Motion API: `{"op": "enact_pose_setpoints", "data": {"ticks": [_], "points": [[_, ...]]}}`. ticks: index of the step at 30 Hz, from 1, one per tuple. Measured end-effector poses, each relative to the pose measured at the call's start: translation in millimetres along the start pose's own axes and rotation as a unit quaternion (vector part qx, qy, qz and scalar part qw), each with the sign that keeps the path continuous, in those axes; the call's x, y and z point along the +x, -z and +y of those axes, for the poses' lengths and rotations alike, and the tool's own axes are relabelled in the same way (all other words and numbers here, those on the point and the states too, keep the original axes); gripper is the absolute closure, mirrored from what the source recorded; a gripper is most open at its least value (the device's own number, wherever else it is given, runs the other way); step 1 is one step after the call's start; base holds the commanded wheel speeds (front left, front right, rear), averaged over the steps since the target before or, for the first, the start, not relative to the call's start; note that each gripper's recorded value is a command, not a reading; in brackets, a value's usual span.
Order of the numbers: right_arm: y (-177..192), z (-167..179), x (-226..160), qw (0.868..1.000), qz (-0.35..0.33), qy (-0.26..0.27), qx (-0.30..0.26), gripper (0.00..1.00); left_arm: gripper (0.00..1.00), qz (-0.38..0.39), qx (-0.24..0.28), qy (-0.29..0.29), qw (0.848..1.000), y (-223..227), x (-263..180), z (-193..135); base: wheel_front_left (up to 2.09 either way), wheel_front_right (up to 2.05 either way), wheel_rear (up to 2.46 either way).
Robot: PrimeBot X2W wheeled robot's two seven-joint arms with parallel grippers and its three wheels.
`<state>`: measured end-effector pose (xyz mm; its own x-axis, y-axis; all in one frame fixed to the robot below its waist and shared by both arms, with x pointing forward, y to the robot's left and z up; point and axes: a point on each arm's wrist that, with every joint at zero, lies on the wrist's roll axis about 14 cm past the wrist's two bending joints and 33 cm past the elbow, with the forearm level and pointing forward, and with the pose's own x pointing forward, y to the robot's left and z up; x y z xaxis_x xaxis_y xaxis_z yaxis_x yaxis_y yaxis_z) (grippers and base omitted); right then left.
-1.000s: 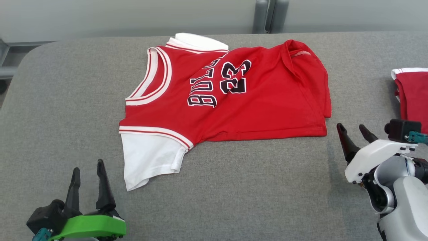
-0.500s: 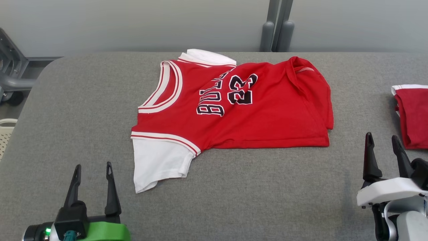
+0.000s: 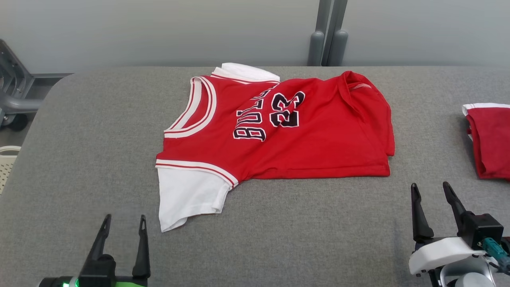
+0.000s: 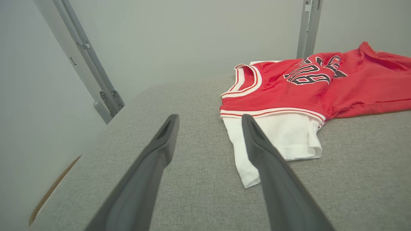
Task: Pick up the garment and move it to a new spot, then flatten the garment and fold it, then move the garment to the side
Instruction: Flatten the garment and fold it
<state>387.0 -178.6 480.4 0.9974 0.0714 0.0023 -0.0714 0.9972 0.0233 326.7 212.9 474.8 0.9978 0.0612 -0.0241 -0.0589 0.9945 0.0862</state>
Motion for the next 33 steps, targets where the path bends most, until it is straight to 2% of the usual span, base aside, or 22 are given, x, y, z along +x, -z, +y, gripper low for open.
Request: {"op": "enact_pose_setpoints", "data": {"ticks": [4, 12, 20, 26, 33], "points": [[-7.9, 10.4, -0.7, 1.000, -0.012, -0.019, -0.020, 0.00, 0.00, 0.000, -0.003, 0.035, 0.999, 0.2, -0.5, -14.6, 0.00, 0.00, 0.00], [-6.8, 9.6, -6.5, 0.999, -0.010, -0.019, -0.027, 0.00, 0.00, -0.004, -0.005, 0.047, 0.999, -2.6, 2.8, -20.7, 0.00, 0.00, 0.00], [2.3, 1.3, -3.0, 1.000, 0.003, -0.001, 0.006, 0.00, 0.00, 0.015, -0.011, 0.053, 0.998, 8.8, 6.4, -24.1, 0.00, 0.00, 0.00], [26.7, -1.3, 24.3, 0.994, 0.105, -0.001, -0.020, 0.00, 0.00, 0.089, -0.020, 0.058, 0.994, 44.8, 18.9, -27.3, 0.00, 0.00, 0.00], [28.4, 6.4, 58.9, 0.986, 0.159, -0.013, -0.047, 0.00, 0.00, 0.167, -0.017, 0.058, 0.984, 71.8, 38.4, -26.2, 0.00, 0.00, 0.00]]}}
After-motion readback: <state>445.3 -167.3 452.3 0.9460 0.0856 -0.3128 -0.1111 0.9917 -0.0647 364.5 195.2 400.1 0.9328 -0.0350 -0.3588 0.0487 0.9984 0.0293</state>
